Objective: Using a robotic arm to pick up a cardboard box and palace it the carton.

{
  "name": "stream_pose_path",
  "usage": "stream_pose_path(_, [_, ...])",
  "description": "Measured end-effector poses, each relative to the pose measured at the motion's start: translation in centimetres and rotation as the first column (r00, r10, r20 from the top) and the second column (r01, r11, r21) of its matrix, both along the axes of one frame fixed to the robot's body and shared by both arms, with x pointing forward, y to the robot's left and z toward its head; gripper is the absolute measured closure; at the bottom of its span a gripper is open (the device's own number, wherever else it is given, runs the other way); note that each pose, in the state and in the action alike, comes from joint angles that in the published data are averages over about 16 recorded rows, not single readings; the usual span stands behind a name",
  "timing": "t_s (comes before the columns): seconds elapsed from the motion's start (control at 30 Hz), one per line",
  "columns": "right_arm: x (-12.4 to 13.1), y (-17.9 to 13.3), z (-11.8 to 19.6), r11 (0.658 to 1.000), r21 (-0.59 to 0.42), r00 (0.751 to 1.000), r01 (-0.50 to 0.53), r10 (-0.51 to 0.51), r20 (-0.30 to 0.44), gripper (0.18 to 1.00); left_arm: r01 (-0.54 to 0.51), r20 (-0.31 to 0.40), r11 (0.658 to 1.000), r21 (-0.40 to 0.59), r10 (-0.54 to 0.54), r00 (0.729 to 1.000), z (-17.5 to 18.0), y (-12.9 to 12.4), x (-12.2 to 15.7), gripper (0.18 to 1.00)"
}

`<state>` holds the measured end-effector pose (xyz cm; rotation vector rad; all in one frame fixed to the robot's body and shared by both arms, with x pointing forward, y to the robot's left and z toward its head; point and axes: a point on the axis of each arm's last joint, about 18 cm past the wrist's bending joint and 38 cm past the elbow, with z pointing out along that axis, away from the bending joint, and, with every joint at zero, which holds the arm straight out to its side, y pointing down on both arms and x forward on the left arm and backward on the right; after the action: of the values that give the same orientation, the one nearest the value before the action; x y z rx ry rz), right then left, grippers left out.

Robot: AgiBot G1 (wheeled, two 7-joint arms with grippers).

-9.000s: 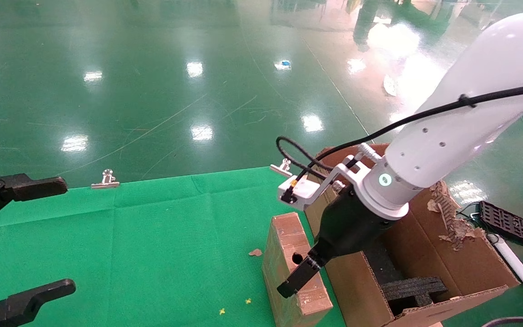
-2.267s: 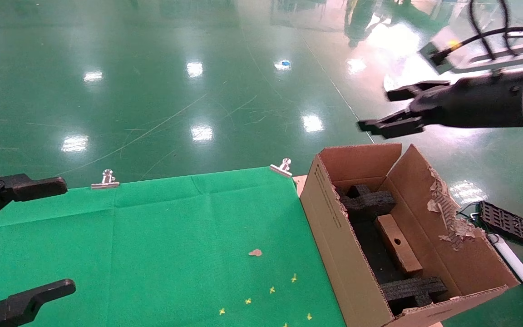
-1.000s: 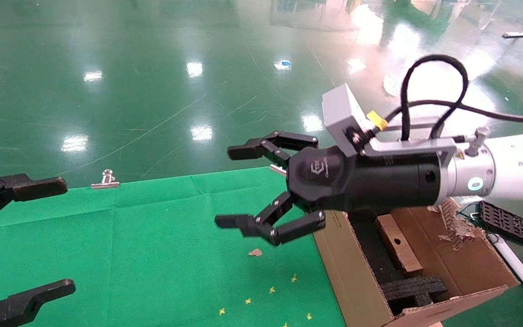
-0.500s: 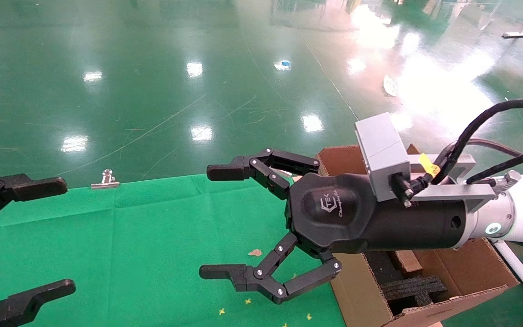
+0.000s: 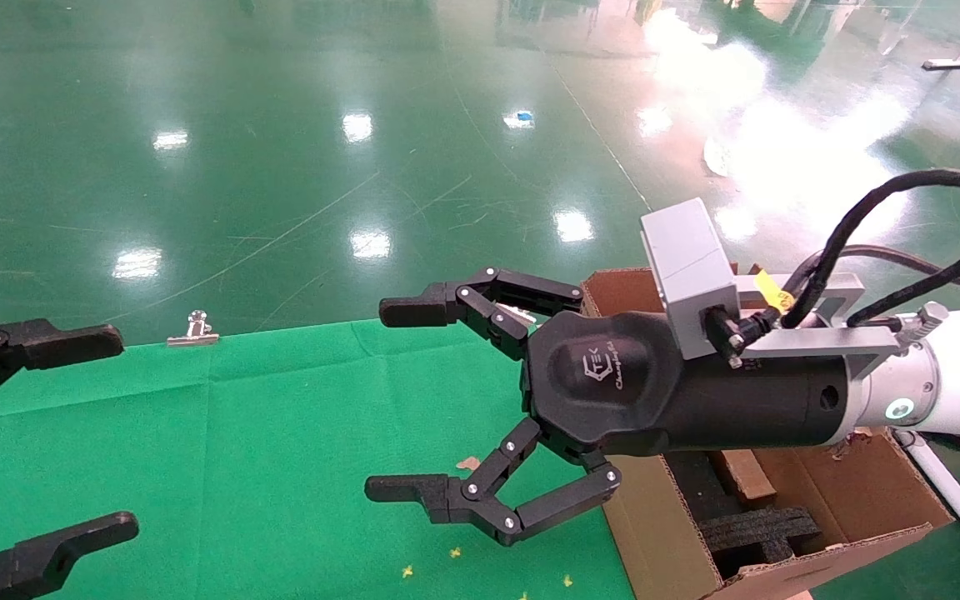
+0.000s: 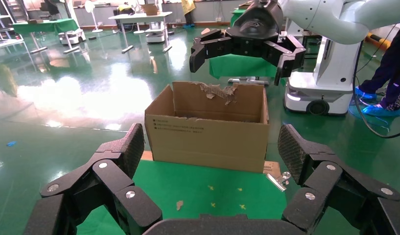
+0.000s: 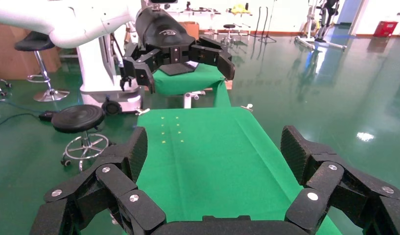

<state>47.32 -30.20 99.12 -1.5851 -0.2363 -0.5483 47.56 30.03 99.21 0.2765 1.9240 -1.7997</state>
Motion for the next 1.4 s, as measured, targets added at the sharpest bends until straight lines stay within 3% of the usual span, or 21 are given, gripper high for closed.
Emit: stream_pose_path(1.4, [0.26, -0.03, 0.10, 1.000, -0.010, 1.000, 0.010, -0.010, -0.005, 0.178, 0.000, 0.000, 1.000, 0.000, 0.000, 1.000, 0.00, 0.00, 0.00, 0.184])
